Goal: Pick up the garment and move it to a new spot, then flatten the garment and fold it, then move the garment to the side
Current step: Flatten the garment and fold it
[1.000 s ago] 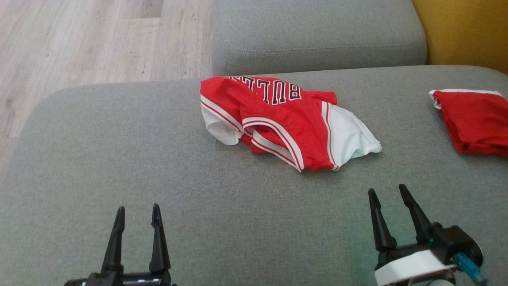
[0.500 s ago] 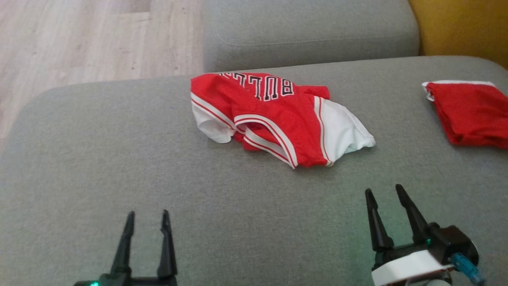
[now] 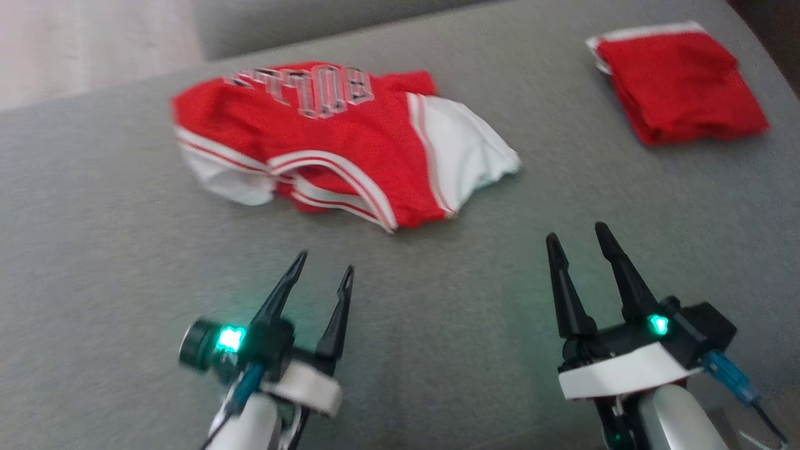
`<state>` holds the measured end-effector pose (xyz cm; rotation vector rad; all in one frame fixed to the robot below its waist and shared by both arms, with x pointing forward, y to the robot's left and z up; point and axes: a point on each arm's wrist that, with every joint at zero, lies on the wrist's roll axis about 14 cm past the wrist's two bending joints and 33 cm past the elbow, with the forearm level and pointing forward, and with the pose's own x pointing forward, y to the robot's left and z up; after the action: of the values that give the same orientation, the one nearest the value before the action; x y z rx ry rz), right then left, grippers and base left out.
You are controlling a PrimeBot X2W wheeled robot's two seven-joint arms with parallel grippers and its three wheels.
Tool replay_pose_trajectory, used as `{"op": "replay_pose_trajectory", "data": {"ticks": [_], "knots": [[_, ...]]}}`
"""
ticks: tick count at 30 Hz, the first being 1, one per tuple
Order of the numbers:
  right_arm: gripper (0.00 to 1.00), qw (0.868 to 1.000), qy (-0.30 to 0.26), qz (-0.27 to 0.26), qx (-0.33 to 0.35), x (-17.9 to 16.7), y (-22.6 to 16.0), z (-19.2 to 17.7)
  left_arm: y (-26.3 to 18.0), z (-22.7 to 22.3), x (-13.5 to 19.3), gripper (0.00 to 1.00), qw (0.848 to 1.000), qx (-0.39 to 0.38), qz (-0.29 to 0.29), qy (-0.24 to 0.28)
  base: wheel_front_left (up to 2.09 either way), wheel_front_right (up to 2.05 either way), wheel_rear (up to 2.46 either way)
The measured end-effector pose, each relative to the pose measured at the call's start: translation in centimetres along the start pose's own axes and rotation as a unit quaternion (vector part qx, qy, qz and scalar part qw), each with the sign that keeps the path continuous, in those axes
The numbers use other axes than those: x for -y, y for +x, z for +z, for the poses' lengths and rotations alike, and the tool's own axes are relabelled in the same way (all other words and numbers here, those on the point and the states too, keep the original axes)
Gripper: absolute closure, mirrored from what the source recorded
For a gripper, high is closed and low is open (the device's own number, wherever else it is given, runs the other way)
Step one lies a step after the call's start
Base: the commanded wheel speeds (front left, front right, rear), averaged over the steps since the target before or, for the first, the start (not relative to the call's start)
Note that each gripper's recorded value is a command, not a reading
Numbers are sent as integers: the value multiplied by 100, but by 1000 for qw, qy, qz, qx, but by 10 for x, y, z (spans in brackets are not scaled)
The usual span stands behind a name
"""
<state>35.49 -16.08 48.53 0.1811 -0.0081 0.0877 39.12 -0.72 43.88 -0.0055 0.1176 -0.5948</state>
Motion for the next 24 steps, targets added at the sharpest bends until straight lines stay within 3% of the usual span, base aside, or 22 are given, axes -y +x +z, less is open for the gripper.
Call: {"op": "replay_pose_trajectory", "data": {"ticks": [7,15,16,17,18,19,24], "knots": [[0,997,-1,-69,-23,40,-9,-10,64,-57,35,0,989,-95,-107,26,0,0,0],[0,992,-9,-120,-40,68,-23,-15,101,-65,57,0,985,-83,-150,27,0,0,0],[0,992,-9,-120,-40,68,-23,-15,101,-65,57,4,985,-83,-150,27,0,0,0],[0,991,-10,-124,-41,70,-24,-16,103,-65,59,51,985,-79,-153,32,0,0,0],[0,991,-9,-127,-41,71,-25,-15,105,-63,61,81,984,-74,-156,36,0,0,0],[0,991,-9,-129,-40,72,-26,-15,106,-60,61,100,984,-69,-157,41,0,0,0],[0,992,-7,-125,-31,69,-27,-9,112,-25,69,100,985,-17,-161,56,0,0,0]]}}
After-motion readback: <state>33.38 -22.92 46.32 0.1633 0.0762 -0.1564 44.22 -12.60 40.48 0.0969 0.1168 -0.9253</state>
